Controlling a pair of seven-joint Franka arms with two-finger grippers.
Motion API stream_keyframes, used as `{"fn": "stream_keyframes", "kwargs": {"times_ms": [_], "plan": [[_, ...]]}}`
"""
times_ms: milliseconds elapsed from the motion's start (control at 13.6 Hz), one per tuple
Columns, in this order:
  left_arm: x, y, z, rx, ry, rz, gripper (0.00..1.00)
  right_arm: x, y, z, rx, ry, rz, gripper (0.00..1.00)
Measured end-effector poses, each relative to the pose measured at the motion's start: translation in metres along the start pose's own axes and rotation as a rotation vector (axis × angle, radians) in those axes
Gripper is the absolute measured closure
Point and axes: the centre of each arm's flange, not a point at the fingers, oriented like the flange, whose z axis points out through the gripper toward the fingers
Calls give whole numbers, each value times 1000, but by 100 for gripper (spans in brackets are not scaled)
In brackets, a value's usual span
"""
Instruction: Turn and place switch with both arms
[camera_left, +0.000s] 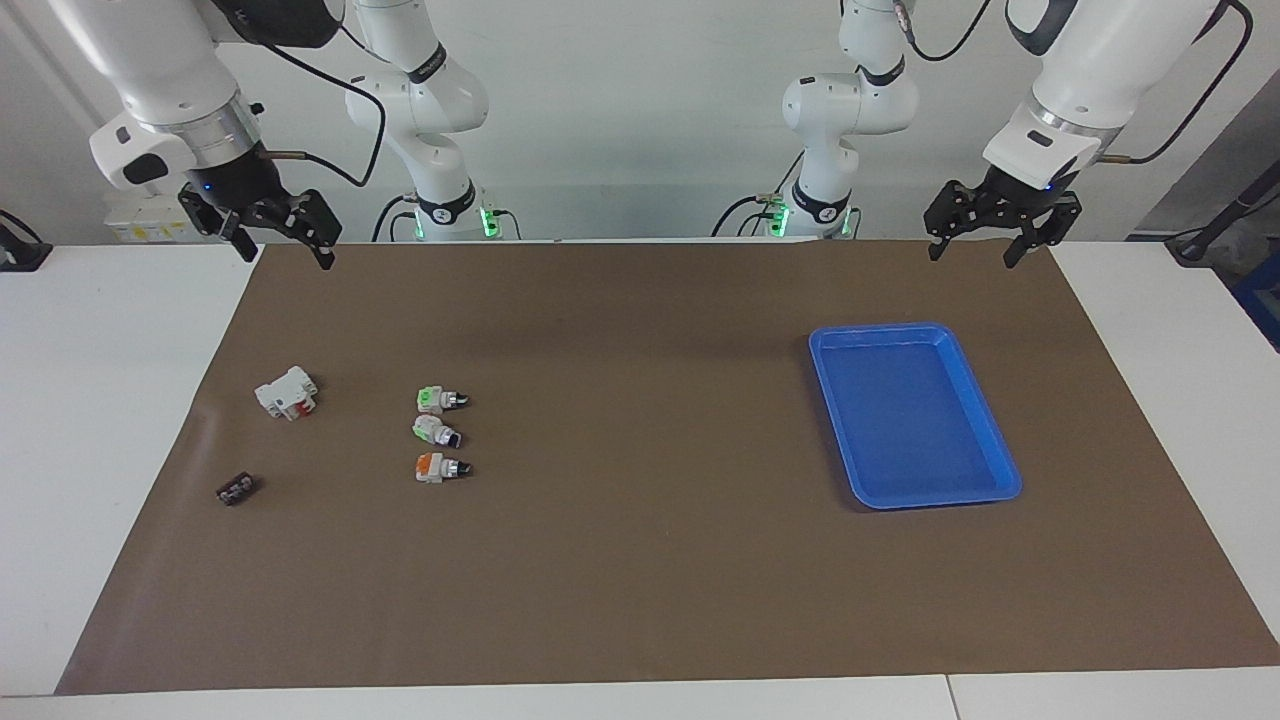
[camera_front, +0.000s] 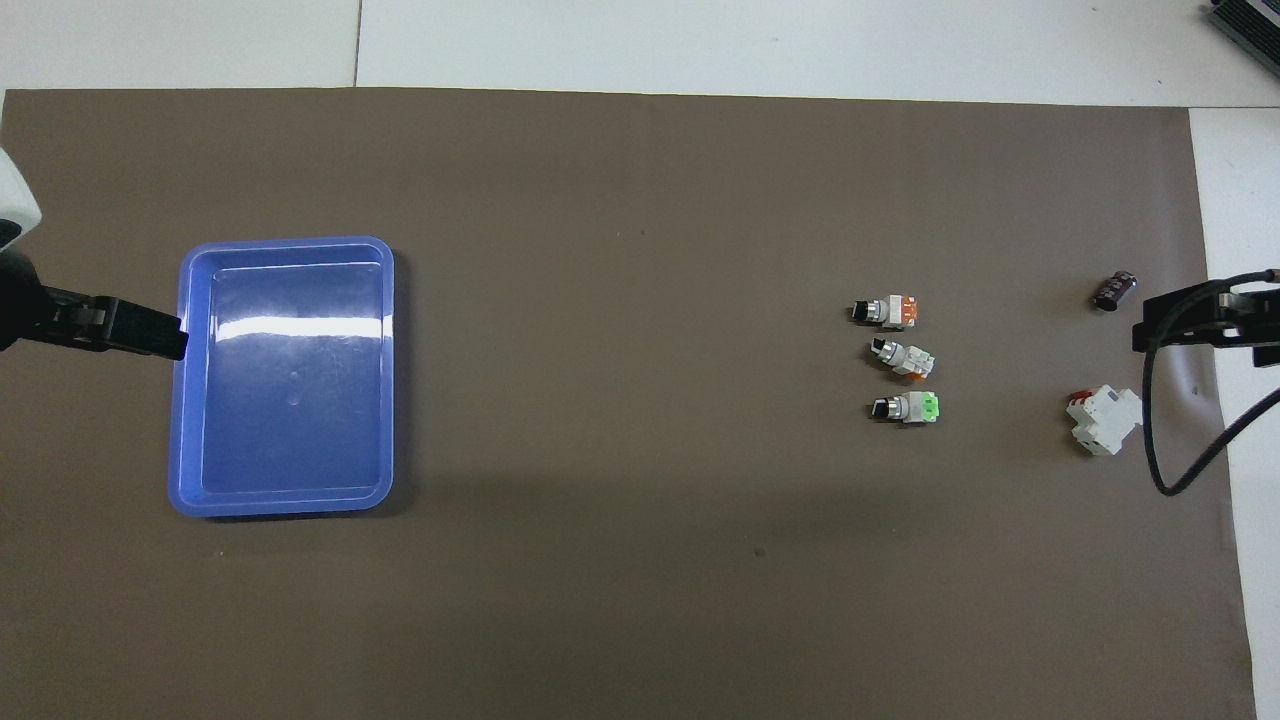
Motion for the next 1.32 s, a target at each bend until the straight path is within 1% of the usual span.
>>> {"fn": "stream_keyframes", "kwargs": {"times_ms": [440,660,880,954,1027,1174,1320], "plan": [[0,-1,0,0,1,-1,0,0,2,-1,0,2,28,0],[0,-2,-1,0,2,-3,0,9,3,-9,10,85,27,0],[0,-2,-1,0,2,-4,0,9,5,0,11,86,42,0],[0,-2,-1,0,2,-4,0,9,7,8,14,88,92,0],[0,-2,-1,0,1,-4,0,8,10,23,20,93,171,0],[-1,-2,-1,0,1,-3,0,6,6,63,42,135,331,0],[-1,-2,-1,0,1,-3,0,6,-12,100,68,167,441,0]]}}
